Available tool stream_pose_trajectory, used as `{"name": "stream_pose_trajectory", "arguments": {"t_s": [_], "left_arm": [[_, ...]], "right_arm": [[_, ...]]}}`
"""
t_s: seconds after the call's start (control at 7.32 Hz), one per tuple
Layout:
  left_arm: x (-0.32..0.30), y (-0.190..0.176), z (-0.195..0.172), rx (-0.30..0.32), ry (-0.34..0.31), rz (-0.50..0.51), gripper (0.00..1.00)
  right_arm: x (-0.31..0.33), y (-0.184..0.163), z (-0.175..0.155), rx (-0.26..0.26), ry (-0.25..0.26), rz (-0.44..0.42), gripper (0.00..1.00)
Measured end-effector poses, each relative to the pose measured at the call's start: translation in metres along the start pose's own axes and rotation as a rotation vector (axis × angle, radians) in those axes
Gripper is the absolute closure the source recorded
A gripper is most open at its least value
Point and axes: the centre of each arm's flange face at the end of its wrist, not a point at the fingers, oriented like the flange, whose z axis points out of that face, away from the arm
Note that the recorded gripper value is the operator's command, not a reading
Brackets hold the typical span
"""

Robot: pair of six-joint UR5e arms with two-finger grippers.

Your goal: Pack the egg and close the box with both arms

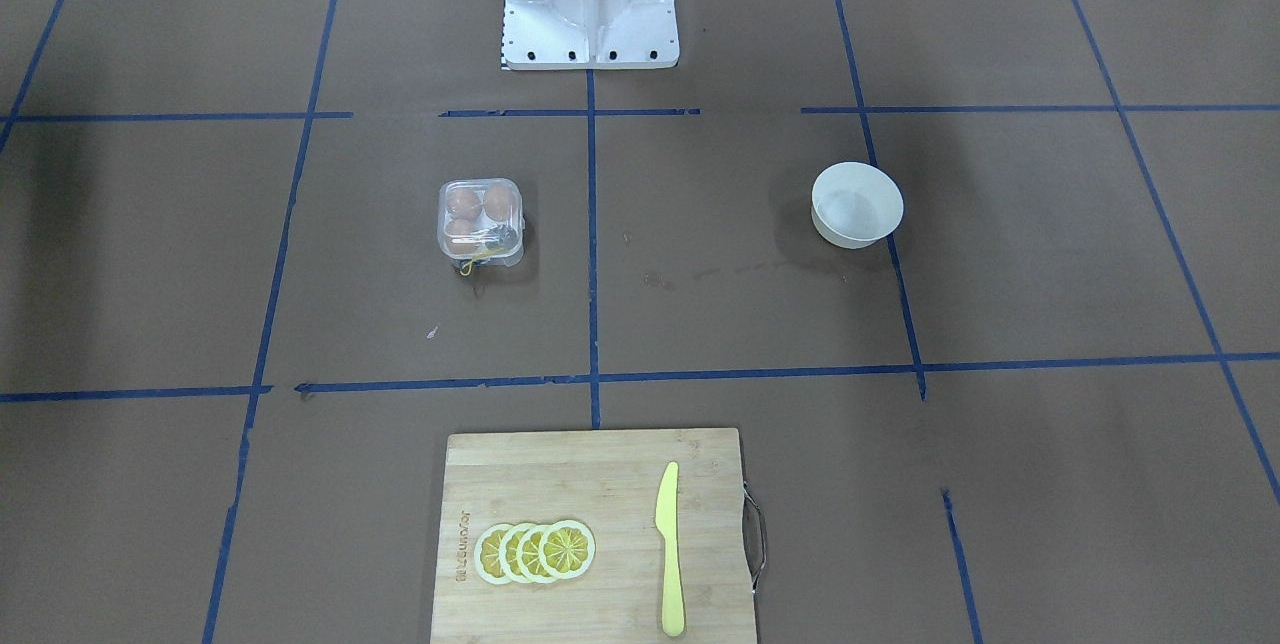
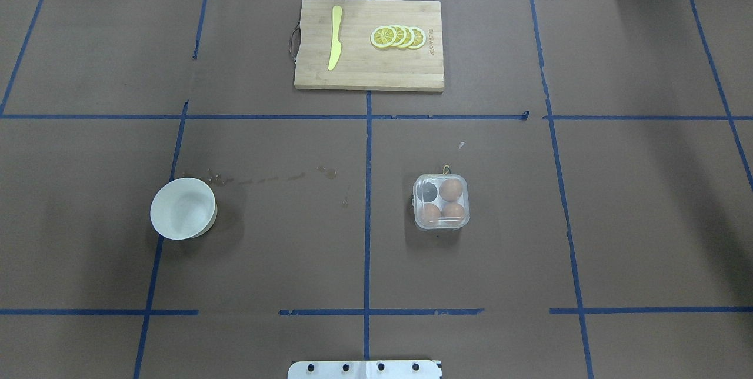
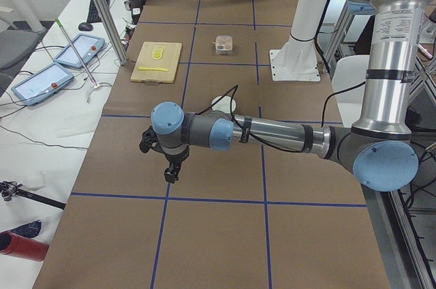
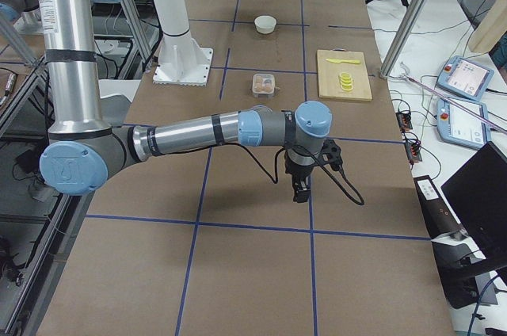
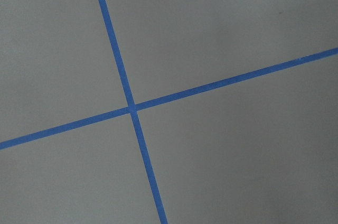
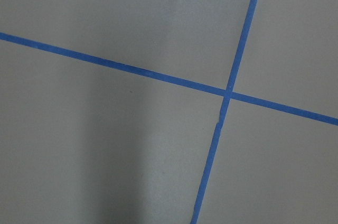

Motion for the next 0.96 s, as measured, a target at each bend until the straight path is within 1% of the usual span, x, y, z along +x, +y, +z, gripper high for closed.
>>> {"name": "stream_pose_trajectory", "arguments": {"t_s": [0.55, 0.96], "left_arm": [[0.0004, 0.0006, -0.0002, -0.001, 0.001, -0.001, 0.00], [0.0085, -0.0002, -0.0090, 0.015, -0.005, 0.016, 0.00]], "right_arm": [[-0.0031, -0.0011, -0.0031, 0.007, -0.002, -0.007, 0.00], [-0.0070, 0.0000, -0.0037, 0.013, -0.036, -0.008, 0.00]]}}
